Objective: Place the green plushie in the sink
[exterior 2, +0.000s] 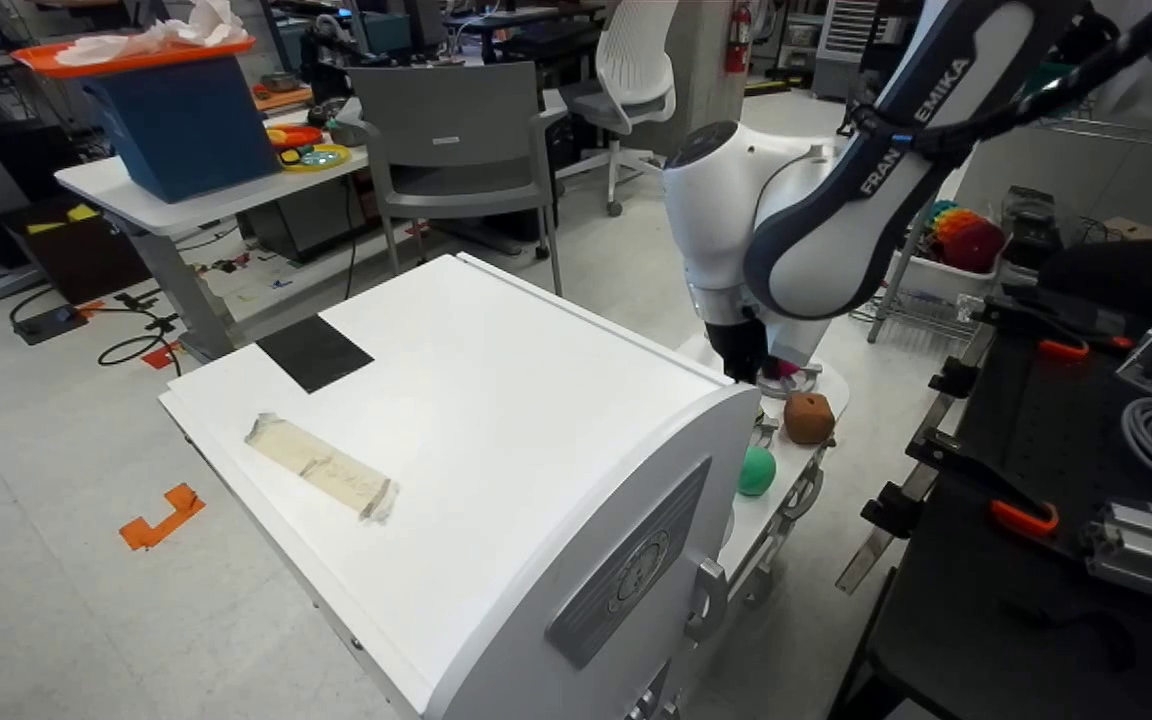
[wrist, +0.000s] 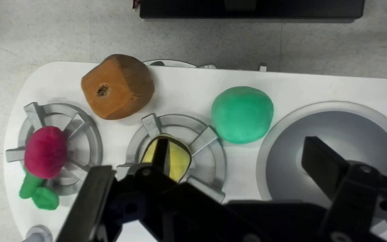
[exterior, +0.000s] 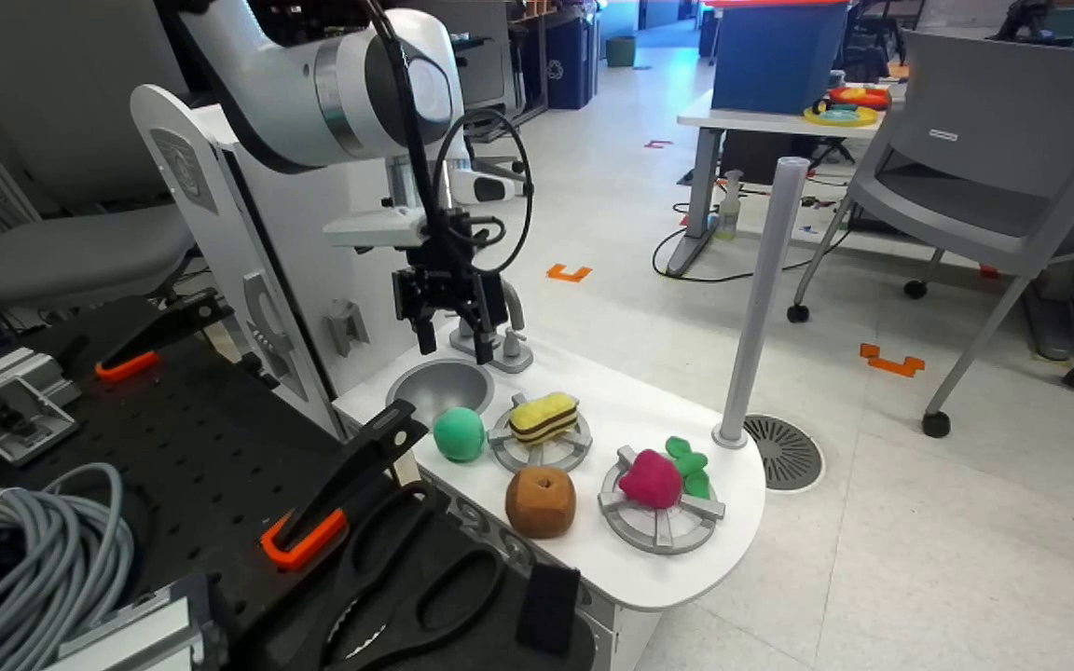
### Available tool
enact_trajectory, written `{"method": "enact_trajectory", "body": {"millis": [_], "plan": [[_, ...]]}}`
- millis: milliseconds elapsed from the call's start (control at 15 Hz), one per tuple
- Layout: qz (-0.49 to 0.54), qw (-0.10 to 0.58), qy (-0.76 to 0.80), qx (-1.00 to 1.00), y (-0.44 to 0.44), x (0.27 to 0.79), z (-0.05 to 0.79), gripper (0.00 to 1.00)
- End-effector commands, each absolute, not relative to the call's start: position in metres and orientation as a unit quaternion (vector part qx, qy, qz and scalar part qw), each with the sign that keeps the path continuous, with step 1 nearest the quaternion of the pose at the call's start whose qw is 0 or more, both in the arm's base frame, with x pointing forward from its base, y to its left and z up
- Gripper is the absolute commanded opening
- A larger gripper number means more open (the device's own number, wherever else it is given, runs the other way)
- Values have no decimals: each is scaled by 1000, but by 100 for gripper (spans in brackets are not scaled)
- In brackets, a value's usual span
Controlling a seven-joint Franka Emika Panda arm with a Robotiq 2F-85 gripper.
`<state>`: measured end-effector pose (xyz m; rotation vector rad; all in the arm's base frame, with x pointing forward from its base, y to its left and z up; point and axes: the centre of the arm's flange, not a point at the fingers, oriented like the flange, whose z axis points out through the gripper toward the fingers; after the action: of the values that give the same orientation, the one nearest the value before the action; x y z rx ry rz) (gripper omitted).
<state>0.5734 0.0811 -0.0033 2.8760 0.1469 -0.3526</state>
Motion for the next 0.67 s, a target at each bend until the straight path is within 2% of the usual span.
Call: {"method": "enact_trajectory", "body": {"millis": [0, 467, 533, 600], "plan": [[-118, 106, 44, 986, 92, 585, -45, 100], [-143, 124, 43, 981, 100, 574, -104, 98], [-141, 129, 43, 981, 99, 576, -110, 83], [-143, 133, 42, 980, 98, 577, -116, 73]]}}
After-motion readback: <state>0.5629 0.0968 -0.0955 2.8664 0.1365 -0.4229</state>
